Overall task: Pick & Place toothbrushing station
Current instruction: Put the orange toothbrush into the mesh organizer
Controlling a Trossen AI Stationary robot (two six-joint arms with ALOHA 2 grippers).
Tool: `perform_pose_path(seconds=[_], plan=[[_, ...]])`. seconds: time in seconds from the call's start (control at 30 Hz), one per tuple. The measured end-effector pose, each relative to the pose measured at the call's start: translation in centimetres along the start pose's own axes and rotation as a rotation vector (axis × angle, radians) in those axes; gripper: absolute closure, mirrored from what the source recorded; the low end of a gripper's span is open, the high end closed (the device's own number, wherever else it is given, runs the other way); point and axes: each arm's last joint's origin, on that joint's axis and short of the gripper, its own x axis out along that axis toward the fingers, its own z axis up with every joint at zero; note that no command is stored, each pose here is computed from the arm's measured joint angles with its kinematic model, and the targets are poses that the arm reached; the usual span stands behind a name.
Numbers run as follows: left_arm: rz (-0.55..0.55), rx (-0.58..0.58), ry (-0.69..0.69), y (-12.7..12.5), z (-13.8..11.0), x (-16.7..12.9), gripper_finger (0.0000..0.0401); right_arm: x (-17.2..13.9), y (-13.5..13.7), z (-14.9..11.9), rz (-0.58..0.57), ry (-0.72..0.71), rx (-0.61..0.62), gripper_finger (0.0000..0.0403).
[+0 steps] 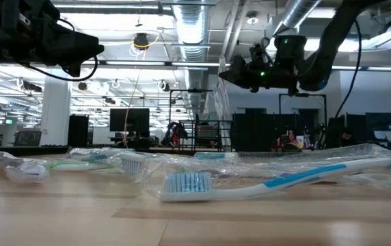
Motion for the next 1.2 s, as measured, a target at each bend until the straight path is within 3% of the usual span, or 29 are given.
perform_pose_path(seconds=[0.23,0.33,1.2], plan=[[0.001,0.000,-0.004,0.0,0.0,0.0,0.0288,0.6,-0.3,-4.0,0.003,-0.026,0.090,0.0403],[0.001,0.000,-0.004,0.0,0.0,0.0,0.0288,1.0,-0.4,-3.7,0.009,-0.066,0.096,0.0403],[0.002,-0.041,0.002,0.0,0.0,0.0,0.0288,1.0,-0.2,-3.2,0.016,0.011,0.072,0.0403]])
